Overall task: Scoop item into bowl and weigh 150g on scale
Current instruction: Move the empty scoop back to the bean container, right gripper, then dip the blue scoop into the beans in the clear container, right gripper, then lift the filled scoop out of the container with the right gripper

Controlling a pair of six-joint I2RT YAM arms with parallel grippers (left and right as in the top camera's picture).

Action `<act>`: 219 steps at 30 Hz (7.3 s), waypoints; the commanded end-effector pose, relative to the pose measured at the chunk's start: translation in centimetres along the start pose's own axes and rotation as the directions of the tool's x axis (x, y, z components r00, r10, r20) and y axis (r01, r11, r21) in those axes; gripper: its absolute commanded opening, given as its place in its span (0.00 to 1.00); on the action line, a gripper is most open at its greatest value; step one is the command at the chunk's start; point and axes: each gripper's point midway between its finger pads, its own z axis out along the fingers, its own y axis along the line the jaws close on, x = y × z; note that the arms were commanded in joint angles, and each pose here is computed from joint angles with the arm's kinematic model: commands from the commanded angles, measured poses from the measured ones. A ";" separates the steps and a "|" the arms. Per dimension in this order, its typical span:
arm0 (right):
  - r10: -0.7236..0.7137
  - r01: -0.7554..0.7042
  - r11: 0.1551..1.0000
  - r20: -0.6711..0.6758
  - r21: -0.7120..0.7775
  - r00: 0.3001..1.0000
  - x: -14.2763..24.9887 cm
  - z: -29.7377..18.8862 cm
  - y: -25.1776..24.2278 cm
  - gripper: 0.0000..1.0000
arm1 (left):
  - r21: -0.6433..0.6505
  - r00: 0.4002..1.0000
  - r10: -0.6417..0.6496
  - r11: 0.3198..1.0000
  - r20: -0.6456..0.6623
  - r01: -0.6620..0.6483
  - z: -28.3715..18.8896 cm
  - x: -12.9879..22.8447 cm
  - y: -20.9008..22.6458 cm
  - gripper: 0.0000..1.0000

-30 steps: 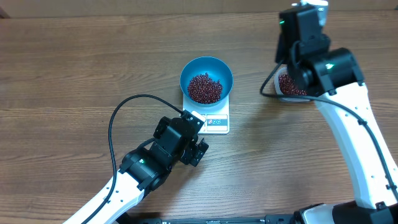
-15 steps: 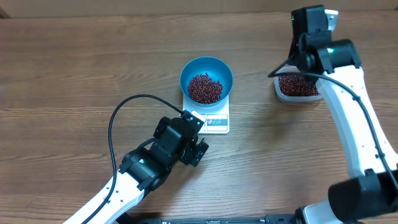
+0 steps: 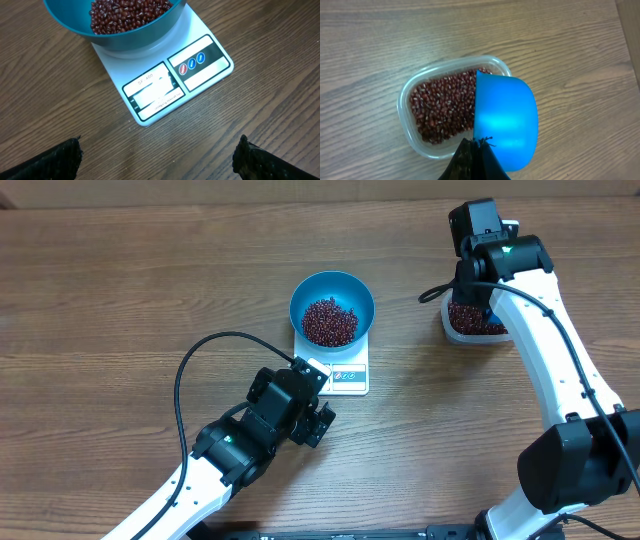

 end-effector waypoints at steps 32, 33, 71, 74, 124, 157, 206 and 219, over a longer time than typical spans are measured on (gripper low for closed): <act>-0.103 0.108 0.984 -0.043 0.145 0.994 0.6 5.7 0.7 0.04 | -0.017 1.000 0.016 1.000 -0.001 -0.016 0.0 0.3 0.4 1.00; -0.105 0.111 0.983 -0.047 0.146 0.993 0.7 5.7 0.7 0.04 | -0.017 1.000 0.016 1.000 -0.001 -0.016 0.0 0.3 0.4 1.00; -0.109 0.114 0.992 -0.097 0.057 0.989 3.0 7.5 2.6 0.04 | -0.017 1.000 0.016 1.000 -0.002 -0.016 0.0 0.3 0.4 1.00; -0.109 0.115 0.992 -0.099 0.057 0.989 3.1 7.5 2.6 0.04 | -0.017 1.000 0.016 1.000 -0.001 -0.016 0.0 0.3 0.4 1.00; 0.006 -0.104 0.859 -0.193 -0.502 0.981 1.9 5.7 8.8 0.04 | -0.017 1.000 0.016 1.000 -0.002 -0.016 0.0 0.3 0.4 1.00; 0.172 -0.334 0.663 -0.298 -0.670 0.939 -0.1 7.8 1.1 0.04 | -0.017 1.000 0.016 1.000 -0.001 -0.016 0.0 0.3 0.4 1.00; 0.240 -0.366 0.037 -0.347 -0.930 0.906 -2.3 0.5 -3.8 0.04 | -0.017 1.000 0.016 1.000 -0.001 -0.016 0.0 0.3 0.4 1.00; 0.127 -0.240 -0.082 -0.249 -0.967 0.960 -2.7 -7.0 0.9 0.04 | -0.017 1.000 0.016 1.000 -0.001 -0.016 0.0 0.3 0.4 0.99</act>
